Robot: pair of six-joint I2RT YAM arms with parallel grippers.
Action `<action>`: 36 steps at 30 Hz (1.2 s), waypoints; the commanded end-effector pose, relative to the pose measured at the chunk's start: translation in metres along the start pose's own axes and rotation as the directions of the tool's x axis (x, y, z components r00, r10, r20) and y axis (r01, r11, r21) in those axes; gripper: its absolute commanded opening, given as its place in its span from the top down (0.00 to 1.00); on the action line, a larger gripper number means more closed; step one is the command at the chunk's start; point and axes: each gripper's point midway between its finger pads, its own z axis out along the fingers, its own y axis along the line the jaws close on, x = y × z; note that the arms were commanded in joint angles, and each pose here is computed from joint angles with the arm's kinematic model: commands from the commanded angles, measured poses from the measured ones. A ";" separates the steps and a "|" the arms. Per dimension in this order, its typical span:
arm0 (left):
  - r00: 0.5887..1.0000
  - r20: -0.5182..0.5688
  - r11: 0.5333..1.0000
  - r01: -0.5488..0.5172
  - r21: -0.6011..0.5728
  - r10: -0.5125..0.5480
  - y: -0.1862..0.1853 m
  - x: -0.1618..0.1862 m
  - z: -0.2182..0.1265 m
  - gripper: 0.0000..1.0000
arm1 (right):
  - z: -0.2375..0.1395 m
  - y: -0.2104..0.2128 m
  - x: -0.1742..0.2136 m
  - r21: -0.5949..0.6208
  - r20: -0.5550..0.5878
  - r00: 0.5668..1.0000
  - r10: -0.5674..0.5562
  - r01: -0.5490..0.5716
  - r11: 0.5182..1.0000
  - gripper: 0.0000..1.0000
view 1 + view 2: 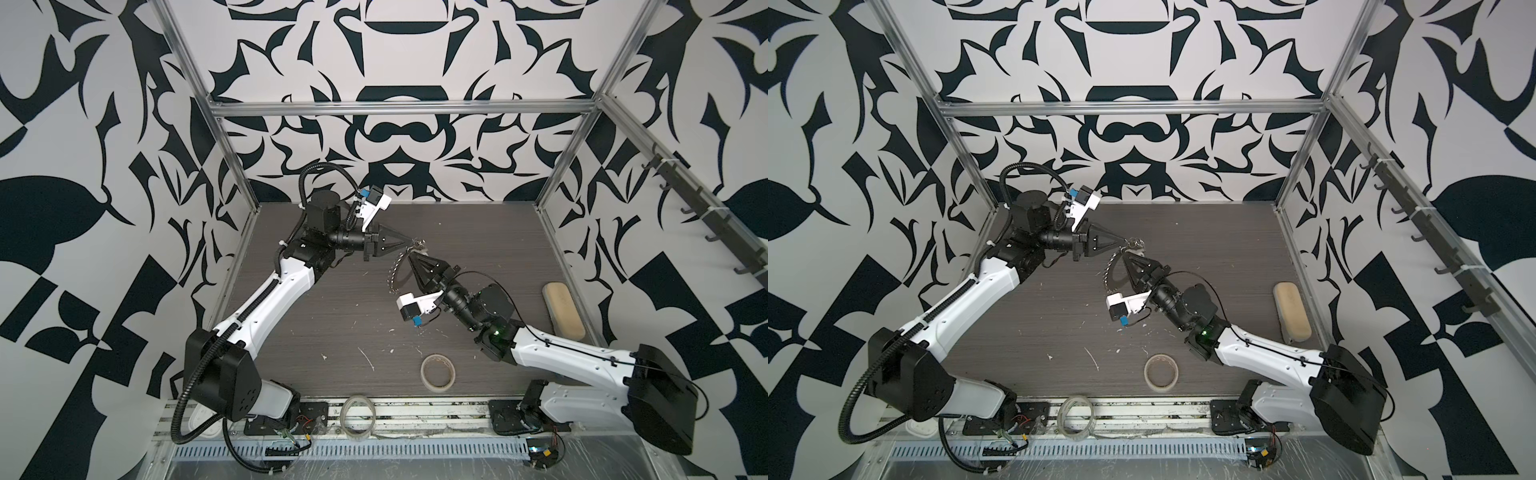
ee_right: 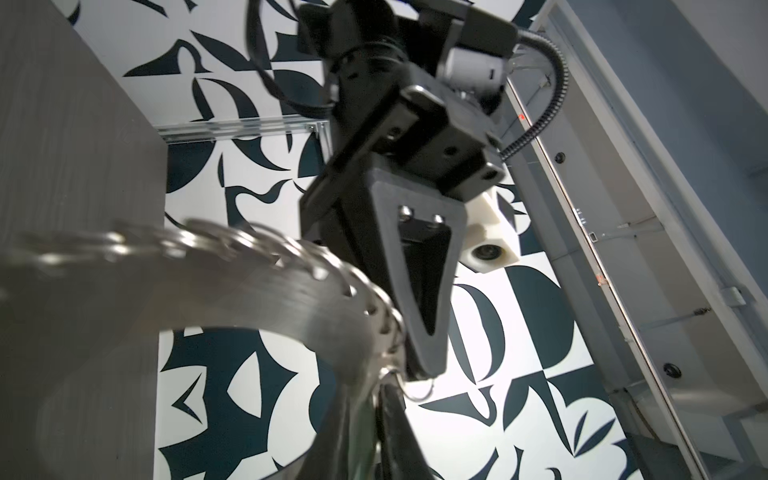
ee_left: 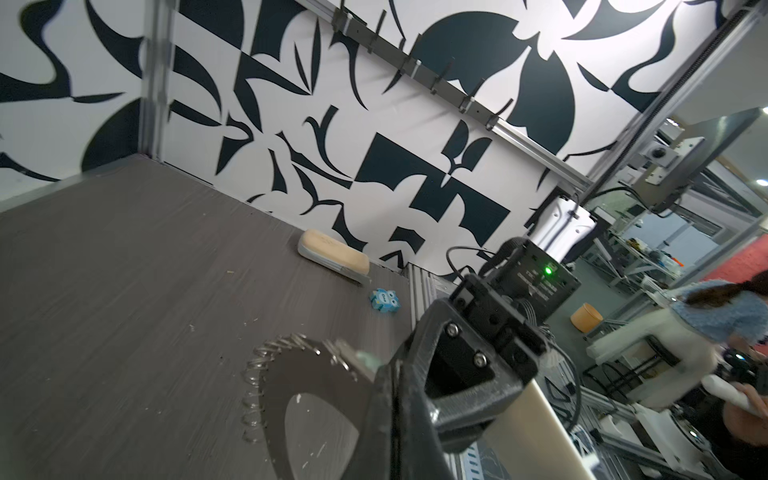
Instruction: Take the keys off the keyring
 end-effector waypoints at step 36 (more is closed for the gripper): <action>0.997 0.051 0.995 -0.059 -0.080 0.064 -0.001 -0.018 -0.005 1.00 | 0.009 -0.043 0.014 -0.088 -0.091 0.474 0.876 -0.880 0.467 0.63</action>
